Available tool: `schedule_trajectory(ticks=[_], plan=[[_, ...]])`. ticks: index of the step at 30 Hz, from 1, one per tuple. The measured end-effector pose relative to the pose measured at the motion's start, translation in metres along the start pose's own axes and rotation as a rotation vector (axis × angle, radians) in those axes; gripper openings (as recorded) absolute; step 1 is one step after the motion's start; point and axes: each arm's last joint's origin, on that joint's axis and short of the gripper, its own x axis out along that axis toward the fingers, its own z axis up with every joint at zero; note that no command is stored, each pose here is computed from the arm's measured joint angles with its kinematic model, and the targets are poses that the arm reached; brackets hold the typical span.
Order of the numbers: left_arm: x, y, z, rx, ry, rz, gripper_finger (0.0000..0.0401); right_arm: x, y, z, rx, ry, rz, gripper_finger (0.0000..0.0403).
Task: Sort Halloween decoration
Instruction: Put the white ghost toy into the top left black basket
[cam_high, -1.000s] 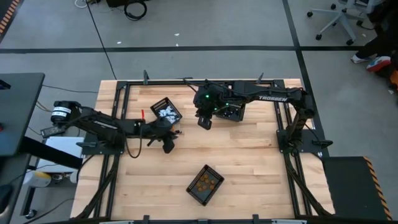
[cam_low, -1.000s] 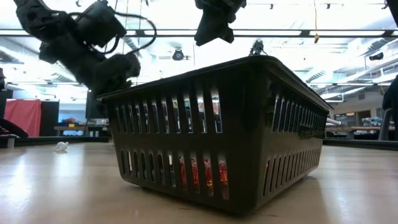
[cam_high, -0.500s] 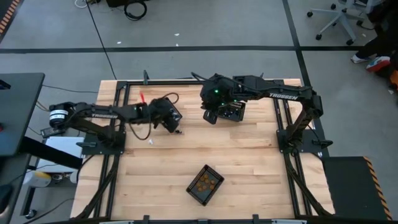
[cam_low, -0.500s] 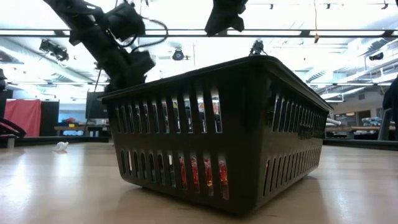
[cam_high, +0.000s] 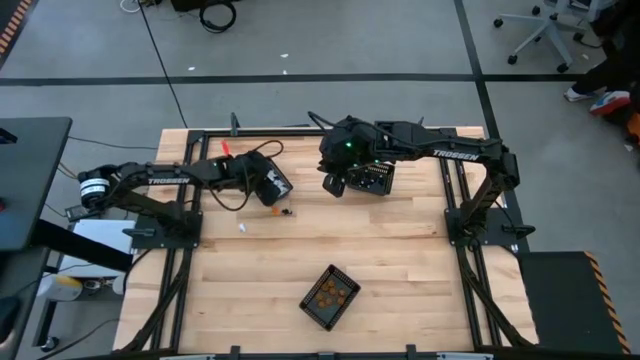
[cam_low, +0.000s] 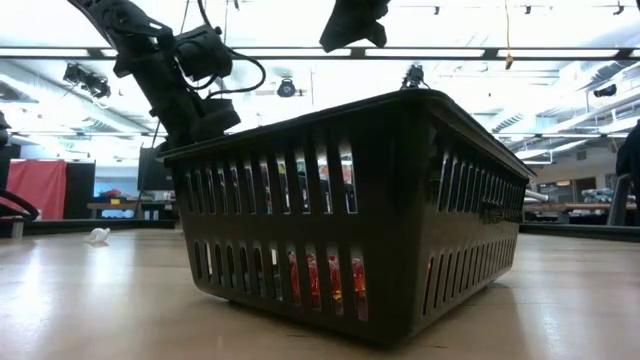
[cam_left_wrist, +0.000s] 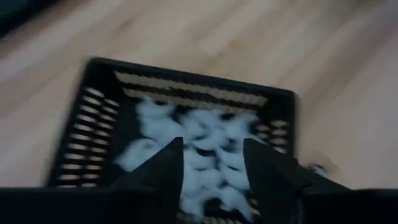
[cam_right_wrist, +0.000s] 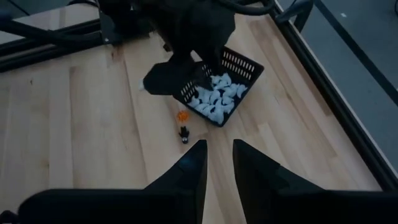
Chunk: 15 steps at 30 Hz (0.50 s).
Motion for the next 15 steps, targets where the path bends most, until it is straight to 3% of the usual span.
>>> schedule_trajectory(ticks=[6, 12, 15], plan=[[-0.012, -0.014, -0.011, 0.026, 0.088, -0.139, 0.0177, 0.004, 0.0, -0.003, -0.02, 0.011, -0.002, 0.0083], [-0.065, -0.036, -0.025, 0.134, -0.049, -0.23, 0.0155, 0.023, 0.001, -0.023, -0.009, 0.085, -0.007, 0.0083], [-0.077, -0.037, -0.046, 0.133, 0.047, -0.223, 0.0154, 0.029, 0.006, -0.028, -0.01, 0.06, 0.029, 0.0083]])
